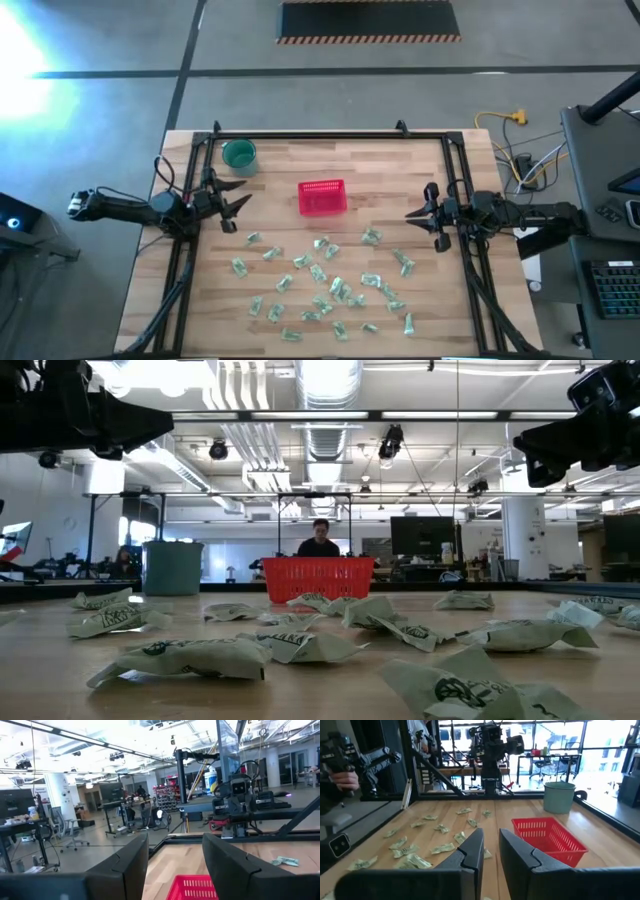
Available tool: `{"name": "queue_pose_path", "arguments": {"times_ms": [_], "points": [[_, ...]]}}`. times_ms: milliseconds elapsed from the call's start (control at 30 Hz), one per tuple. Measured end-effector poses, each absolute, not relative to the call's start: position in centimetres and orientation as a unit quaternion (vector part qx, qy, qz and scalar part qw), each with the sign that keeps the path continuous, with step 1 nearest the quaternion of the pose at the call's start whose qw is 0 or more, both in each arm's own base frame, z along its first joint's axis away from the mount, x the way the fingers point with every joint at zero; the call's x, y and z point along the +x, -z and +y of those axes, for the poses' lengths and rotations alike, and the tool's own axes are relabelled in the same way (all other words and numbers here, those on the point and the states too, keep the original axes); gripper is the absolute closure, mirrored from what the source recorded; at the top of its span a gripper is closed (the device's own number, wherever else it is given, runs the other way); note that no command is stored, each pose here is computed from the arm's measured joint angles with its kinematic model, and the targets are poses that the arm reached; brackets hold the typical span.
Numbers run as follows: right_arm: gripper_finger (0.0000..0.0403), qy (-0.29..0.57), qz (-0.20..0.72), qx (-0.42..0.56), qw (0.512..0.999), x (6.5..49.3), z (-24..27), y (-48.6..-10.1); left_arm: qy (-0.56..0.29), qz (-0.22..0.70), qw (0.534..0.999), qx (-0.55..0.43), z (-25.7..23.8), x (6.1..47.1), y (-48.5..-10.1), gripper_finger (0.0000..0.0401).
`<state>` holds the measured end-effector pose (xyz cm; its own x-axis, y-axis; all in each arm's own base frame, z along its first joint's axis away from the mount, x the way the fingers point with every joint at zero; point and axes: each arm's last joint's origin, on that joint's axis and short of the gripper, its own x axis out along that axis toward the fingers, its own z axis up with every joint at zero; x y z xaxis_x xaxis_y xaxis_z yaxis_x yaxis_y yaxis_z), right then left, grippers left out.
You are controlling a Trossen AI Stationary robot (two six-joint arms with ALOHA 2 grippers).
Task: Pick and place items into bin
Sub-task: Put the stevia packet into the red bin
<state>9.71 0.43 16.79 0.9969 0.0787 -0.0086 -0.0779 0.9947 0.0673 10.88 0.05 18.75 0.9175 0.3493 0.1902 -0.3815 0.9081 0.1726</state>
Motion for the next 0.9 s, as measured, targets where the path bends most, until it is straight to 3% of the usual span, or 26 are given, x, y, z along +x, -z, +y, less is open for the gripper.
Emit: {"name": "queue_pose_path", "arguments": {"times_ms": [267,600,900], "points": [[0.0351,-0.040,0.003,0.037,0.999,9.7,0.4,-16.8,-0.185,-0.074,0.972,0.124,0.0,10.9,-18.7,0.0230],[0.0351,-0.041,0.010,-0.026,0.999,9.9,0.4,-16.6,-0.137,-0.072,0.987,0.037,-0.2,11.3,-18.3,0.0230],[0.0351,-0.041,-0.009,-0.041,0.998,9.9,0.5,-17.0,-0.132,0.008,0.990,0.055,-0.3,12.0,-16.7,0.0230]]}}
